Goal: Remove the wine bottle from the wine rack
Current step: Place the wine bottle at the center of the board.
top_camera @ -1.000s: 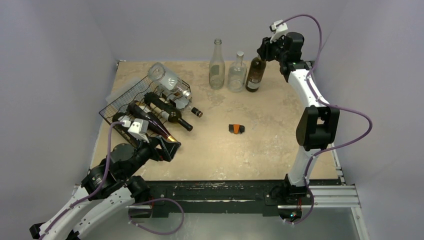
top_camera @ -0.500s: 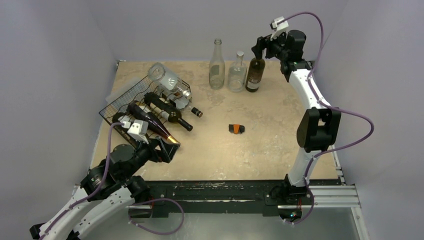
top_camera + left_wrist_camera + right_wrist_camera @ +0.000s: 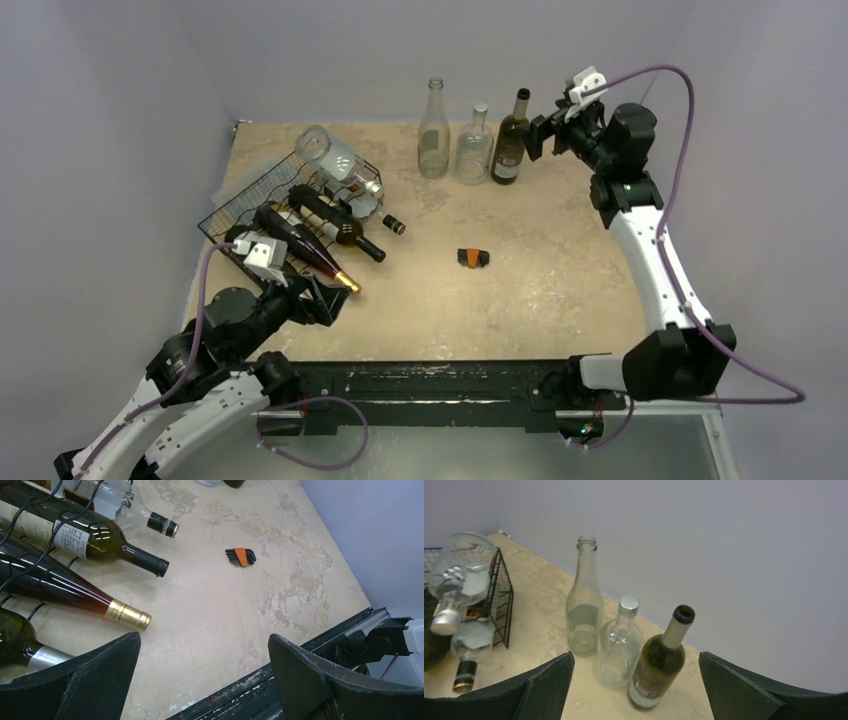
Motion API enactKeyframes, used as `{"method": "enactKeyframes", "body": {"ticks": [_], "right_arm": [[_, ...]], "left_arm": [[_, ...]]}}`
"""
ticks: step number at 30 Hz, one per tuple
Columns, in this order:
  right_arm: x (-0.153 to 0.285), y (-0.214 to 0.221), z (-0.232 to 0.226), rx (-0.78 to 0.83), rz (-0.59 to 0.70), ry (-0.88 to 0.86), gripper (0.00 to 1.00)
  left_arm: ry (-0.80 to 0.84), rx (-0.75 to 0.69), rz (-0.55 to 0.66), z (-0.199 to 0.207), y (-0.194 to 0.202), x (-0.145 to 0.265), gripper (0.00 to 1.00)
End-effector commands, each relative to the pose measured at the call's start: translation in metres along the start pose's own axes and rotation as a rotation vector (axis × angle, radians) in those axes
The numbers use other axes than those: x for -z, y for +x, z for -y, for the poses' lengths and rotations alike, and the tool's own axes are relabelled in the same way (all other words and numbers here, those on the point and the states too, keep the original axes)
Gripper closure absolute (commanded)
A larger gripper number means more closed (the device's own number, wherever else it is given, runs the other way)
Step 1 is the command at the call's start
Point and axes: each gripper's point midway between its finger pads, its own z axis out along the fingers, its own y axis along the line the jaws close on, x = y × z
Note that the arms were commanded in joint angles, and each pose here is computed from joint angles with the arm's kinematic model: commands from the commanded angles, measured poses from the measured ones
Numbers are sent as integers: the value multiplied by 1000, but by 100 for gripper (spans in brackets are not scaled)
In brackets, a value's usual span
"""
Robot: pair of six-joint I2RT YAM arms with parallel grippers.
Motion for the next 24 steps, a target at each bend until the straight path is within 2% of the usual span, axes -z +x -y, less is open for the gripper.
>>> {"method": "enactKeyframes", "body": {"ticks": [1, 9, 13, 15, 17, 24], "right_arm": [[41, 3, -30, 29, -5, -64, 1], [101, 52, -83, 47, -78, -189, 1], [123, 80, -107, 28, -25, -278, 1], [132, 96, -105, 2, -8, -276, 1], [133, 93, -92, 22, -32, -218, 1], [135, 100, -83, 89, -77, -182, 1]], "left_arm": [[27, -23, 1, 10, -11, 0, 0], [30, -15, -12, 16, -16, 0, 0], [21, 2, -9, 16, -20, 2, 0], [12, 8, -5, 15, -21, 1, 0], [3, 17, -2, 14, -21, -2, 0], [-30, 33, 0, 10, -16, -14, 0]]}}
